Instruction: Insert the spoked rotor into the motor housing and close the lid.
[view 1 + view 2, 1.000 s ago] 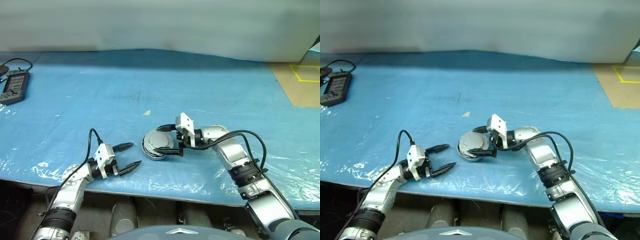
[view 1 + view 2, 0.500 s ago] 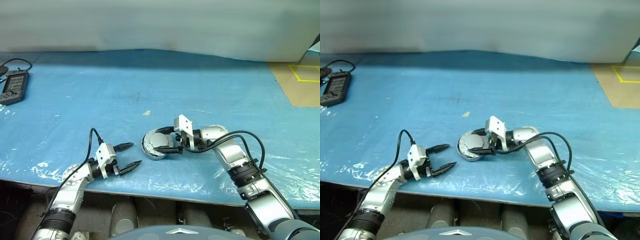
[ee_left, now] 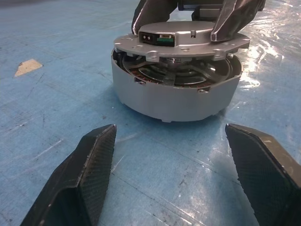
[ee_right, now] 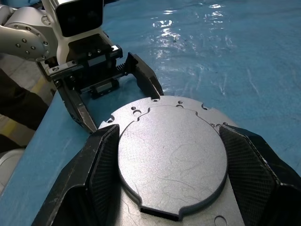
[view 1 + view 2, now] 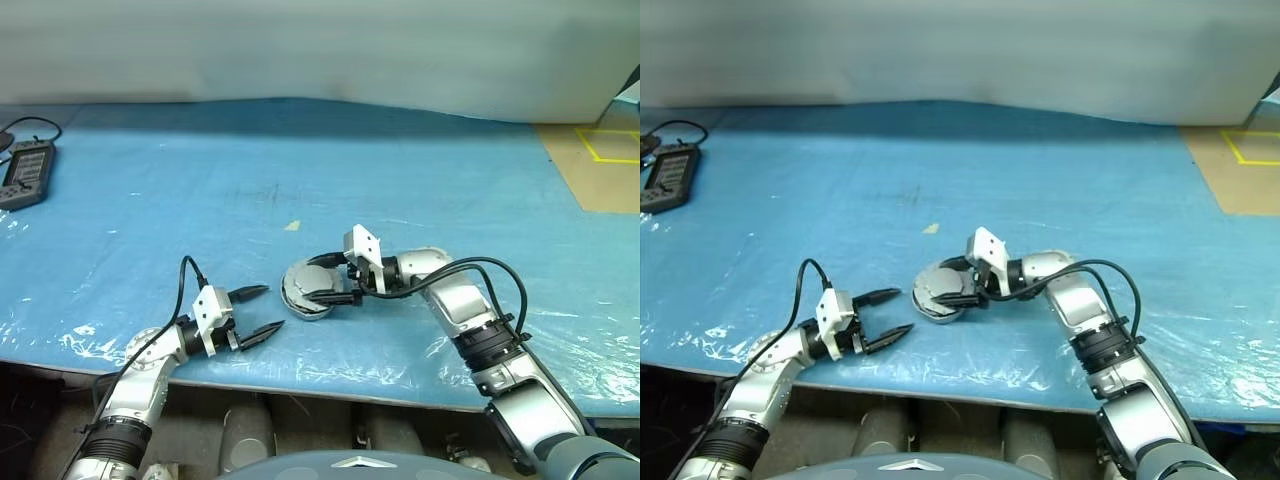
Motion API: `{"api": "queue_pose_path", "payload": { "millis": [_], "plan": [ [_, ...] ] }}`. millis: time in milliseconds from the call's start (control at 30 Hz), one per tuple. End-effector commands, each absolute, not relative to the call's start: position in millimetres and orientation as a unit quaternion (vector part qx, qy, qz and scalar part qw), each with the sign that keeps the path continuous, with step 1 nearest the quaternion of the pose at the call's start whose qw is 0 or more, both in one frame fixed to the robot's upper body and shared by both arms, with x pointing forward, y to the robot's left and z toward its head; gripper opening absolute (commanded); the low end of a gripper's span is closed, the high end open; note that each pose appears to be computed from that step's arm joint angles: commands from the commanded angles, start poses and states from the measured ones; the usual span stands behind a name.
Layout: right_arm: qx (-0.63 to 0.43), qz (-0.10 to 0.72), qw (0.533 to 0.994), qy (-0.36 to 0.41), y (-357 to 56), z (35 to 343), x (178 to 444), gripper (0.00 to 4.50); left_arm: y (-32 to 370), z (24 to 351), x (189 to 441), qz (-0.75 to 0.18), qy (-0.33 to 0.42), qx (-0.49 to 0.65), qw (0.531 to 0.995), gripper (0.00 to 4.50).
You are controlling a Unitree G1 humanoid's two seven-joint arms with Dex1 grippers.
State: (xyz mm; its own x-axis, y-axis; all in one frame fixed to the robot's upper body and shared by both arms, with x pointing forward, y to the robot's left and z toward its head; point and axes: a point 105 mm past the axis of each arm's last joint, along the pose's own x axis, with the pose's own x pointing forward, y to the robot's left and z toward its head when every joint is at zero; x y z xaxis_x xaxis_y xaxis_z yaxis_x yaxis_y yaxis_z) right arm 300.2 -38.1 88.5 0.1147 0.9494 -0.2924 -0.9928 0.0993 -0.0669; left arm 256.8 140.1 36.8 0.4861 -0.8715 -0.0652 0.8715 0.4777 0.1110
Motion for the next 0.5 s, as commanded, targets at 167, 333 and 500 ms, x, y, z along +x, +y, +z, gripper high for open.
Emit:
{"api": "queue_pose_path", "payload": {
  "millis": [167,333,500],
  "plan": [
    [-0.161,0.656,0.735,0.052,-25,103,302,3.26,139,39,254,-0.506,-0.003,0.069,0.860,3.89],
    [-0.174,0.648,0.738,0.068,-25,97,304,3.26,139,39,254,-0.506,-0.001,0.069,0.860,3.89],
    [-0.191,0.632,0.746,0.086,-25,94,308,3.26,140,38,253,-0.506,0.001,0.068,0.860,3.89]
  ]
}}
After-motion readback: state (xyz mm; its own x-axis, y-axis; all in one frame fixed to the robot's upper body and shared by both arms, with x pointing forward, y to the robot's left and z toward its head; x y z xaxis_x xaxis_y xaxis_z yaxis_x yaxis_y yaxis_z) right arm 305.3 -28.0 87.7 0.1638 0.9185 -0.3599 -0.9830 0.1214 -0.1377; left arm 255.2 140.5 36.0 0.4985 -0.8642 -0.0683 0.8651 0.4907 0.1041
